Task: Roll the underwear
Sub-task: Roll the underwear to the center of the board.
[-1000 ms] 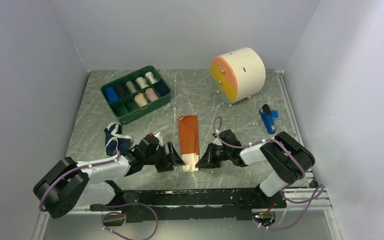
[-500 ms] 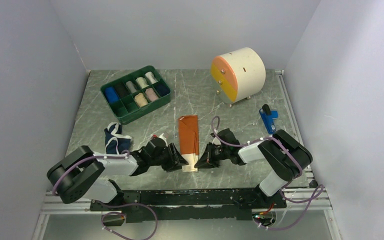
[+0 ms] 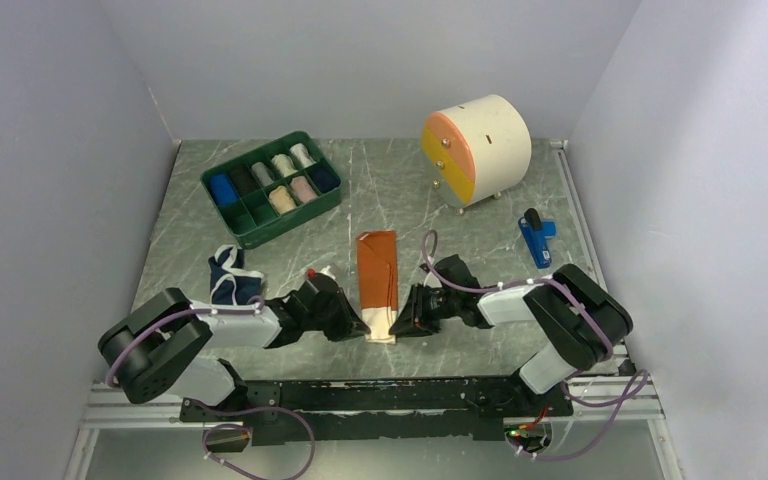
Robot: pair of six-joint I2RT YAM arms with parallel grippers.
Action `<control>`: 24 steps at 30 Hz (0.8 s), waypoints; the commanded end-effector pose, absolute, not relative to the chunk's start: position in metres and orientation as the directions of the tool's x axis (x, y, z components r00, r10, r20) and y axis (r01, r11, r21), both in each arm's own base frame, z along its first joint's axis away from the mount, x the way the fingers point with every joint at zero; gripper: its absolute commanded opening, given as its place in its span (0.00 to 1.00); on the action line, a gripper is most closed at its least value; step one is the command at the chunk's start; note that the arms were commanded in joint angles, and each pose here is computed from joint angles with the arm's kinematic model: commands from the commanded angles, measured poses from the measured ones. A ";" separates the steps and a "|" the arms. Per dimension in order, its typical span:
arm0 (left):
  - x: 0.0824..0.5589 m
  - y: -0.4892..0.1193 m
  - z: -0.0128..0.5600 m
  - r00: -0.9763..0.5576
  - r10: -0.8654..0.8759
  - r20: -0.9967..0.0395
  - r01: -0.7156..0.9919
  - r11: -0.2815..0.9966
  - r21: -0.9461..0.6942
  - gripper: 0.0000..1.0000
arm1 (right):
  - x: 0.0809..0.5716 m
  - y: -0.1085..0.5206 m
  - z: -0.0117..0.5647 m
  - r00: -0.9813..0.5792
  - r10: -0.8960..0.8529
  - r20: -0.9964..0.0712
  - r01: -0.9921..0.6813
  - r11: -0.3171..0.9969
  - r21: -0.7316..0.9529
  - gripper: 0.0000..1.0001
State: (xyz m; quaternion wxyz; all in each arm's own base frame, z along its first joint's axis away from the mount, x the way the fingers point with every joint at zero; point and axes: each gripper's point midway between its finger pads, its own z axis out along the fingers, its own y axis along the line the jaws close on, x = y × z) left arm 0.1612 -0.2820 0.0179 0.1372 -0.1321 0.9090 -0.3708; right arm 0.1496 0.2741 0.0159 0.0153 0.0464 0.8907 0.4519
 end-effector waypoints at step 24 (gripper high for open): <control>0.150 -0.184 0.017 -0.938 -0.183 -0.295 -0.048 0.911 -0.410 0.64 | 0.158 0.324 0.091 0.558 -0.450 -0.698 -0.818 -0.158 -0.553 0.51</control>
